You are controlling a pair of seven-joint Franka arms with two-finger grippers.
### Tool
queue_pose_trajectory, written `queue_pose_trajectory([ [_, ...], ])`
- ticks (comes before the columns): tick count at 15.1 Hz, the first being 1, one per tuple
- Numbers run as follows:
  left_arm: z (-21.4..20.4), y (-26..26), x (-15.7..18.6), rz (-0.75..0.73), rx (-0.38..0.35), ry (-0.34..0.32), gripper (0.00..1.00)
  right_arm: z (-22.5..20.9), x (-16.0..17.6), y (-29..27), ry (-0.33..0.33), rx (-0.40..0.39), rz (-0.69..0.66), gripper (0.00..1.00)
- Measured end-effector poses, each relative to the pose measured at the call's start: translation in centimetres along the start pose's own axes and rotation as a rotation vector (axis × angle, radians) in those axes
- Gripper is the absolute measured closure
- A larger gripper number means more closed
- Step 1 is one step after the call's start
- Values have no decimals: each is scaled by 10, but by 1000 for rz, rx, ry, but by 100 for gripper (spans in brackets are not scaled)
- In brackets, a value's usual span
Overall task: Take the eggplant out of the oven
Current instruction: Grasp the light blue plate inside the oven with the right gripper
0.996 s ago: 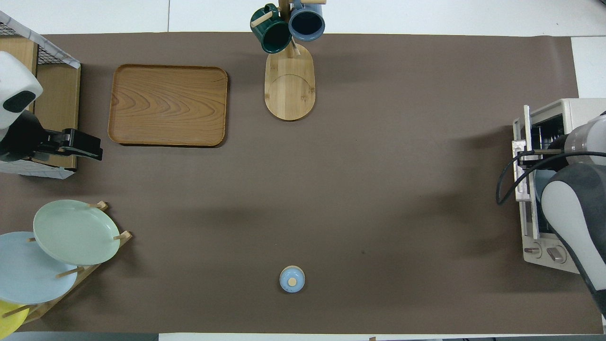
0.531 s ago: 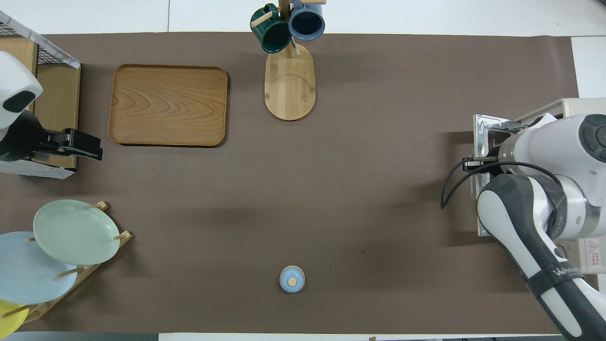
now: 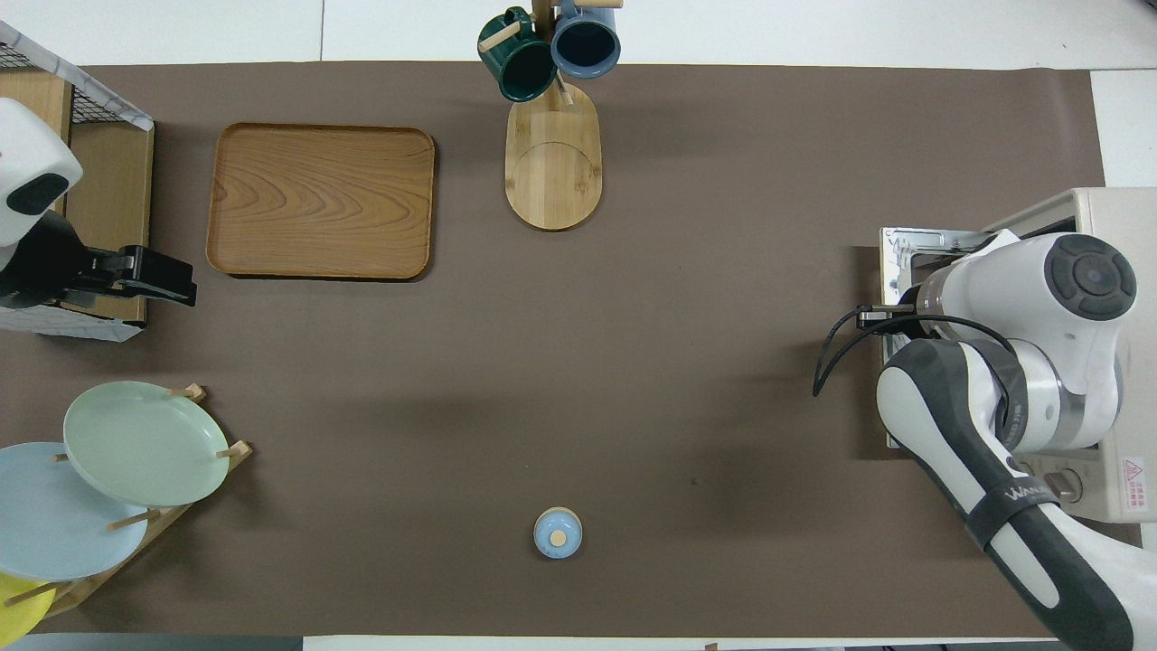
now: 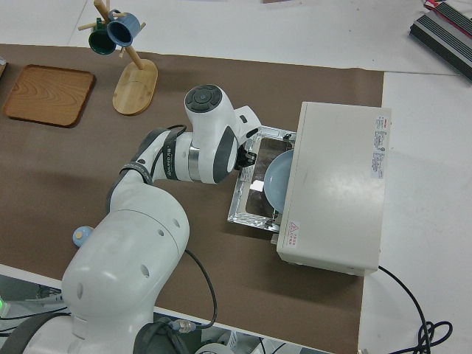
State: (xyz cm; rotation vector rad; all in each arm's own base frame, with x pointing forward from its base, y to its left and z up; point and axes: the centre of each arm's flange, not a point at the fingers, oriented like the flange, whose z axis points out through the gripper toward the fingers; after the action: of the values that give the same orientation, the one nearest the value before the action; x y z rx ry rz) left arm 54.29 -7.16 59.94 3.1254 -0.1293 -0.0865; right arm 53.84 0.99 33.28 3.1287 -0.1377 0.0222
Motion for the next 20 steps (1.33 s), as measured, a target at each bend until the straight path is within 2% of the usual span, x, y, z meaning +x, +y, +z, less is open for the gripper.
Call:
queue_pose_trajectory([
  [4,0,1,0,1,0,0,0,16,1,-1,-6,-4,23,99],
  [5,0,1,0,1,0,0,7,18,1,-1,-7,-4,23,99],
  [9,0,-3,0,-7,0,0,56,3,13,0,22,-4,26,99],
  [13,0,-8,0,-16,-1,1,98,-42,30,9,-26,-11,45,96],
  [16,0,-8,0,-16,-1,1,99,-68,24,20,-62,-11,63,67],
  [17,0,-8,0,-16,-1,1,94,-72,22,28,-70,-10,66,62],
  [19,0,-8,0,-16,-1,1,75,-71,19,49,-81,-7,50,62],
  [20,0,-8,0,-16,-1,1,62,-68,18,60,-87,-6,45,62],
])
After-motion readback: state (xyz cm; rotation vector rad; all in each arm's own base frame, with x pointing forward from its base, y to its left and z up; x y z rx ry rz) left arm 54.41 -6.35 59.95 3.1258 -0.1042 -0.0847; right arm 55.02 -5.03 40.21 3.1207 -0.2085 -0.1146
